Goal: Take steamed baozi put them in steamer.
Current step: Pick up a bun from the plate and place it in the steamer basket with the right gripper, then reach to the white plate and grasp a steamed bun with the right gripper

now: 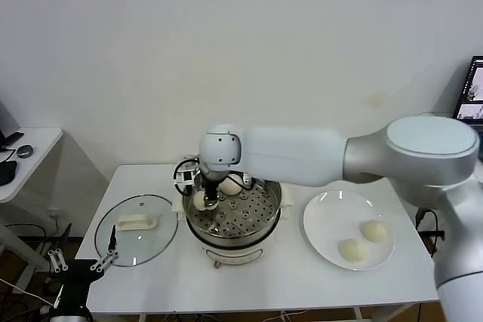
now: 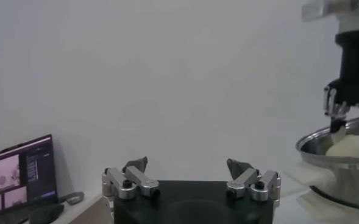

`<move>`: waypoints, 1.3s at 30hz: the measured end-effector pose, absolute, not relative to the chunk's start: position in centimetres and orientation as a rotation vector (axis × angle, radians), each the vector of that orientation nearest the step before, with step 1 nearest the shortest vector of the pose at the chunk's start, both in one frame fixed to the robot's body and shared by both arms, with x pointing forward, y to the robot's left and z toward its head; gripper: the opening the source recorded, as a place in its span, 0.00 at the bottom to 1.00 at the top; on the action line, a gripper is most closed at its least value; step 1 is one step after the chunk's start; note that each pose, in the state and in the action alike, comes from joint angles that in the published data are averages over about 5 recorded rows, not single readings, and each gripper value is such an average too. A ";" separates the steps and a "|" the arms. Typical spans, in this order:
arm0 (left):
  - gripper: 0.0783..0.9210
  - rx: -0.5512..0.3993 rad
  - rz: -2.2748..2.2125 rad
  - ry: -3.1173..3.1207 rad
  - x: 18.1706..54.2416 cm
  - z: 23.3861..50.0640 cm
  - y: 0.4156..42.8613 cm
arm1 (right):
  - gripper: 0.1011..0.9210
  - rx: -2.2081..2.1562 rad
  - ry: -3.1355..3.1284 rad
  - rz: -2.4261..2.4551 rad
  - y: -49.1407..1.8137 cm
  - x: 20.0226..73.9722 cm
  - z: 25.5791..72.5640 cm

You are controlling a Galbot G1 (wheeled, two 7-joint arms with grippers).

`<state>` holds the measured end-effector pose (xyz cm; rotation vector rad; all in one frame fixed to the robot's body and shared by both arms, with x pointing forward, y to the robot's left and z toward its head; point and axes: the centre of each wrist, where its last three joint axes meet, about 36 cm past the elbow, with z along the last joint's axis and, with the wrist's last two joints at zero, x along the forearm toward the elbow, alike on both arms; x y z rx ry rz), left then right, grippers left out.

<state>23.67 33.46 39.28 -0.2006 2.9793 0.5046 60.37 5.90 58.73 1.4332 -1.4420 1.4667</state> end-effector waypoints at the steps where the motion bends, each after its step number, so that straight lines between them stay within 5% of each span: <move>1: 0.88 -0.201 0.504 2.979 23.7 39.3 33.5 | 0.56 1.433 -1.442 1.464 5.9 60.4 58.6; 12: 0.88 -0.196 0.507 2.974 23.9 39.3 33.5 | 0.87 1.436 -1.432 1.454 3.0 61.3 62.1; 26: 0.88 -0.174 0.506 2.979 24.2 38.9 33.3 | 0.88 1.409 -1.305 1.480 -16.0 62.2 68.4; 39: 0.88 -0.165 0.516 3.003 23.8 38.3 33.1 | 0.88 1.343 -1.218 1.440 -32.0 59.3 61.8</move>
